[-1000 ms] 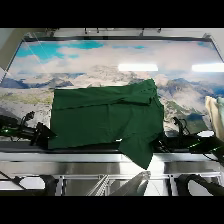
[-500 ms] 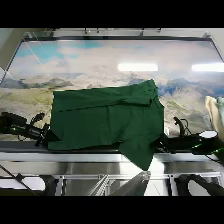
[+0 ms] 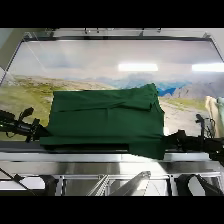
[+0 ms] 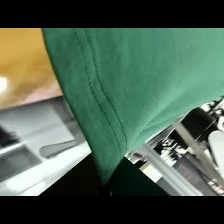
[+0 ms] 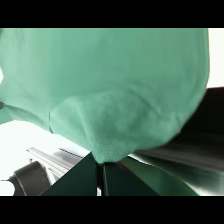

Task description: Fold the shirts.

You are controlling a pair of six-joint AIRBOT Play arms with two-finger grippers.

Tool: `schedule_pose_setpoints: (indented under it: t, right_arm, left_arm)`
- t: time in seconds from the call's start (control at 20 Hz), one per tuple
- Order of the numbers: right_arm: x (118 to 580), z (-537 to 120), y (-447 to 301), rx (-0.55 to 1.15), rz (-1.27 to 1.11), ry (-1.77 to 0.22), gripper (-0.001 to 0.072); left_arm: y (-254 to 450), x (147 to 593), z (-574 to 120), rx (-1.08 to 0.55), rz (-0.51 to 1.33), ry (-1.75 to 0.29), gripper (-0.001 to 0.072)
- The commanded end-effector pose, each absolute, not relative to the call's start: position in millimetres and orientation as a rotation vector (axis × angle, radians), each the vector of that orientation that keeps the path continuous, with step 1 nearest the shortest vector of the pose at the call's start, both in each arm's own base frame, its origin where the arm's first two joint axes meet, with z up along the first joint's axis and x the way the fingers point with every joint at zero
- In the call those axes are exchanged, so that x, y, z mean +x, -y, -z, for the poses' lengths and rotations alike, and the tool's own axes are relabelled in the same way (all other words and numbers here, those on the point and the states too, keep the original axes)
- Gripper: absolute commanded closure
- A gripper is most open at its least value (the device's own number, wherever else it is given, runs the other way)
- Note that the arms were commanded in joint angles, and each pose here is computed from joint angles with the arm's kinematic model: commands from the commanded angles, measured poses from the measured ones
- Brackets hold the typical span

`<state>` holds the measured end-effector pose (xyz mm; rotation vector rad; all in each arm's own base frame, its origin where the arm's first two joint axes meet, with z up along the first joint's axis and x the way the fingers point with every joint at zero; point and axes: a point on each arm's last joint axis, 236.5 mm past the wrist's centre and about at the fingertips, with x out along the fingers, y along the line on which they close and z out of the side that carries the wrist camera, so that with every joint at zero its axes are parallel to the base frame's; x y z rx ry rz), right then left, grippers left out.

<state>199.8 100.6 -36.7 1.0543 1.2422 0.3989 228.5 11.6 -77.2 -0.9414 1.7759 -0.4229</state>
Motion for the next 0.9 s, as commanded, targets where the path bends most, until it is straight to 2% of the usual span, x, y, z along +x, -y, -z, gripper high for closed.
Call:
schedule_pose_setpoints:
  t: [0.0, 0.2, 0.55, 0.85]
  right_arm:
    - [208, 15, -101, 1.095, -0.424, -1.156, 0.0691]
    - [236, -6, -101, 1.14, -0.457, -1.005, 0.0691]
    - [318, 11, -87, 1.092, -0.352, -0.848, 0.0691]
    - [389, 52, -97, 0.992, -0.352, -0.91, 0.0691]
  left_arm:
    - [-24, 236, 62, -0.874, 0.417, -1.79, 0.0691]
    - [-31, 261, 44, -0.775, 0.442, -1.751, 0.069]
    - [-28, 316, 47, -0.681, 0.47, -1.789, 0.0689]
    - [-20, 366, 87, -0.622, 0.511, -1.82, 0.0691]
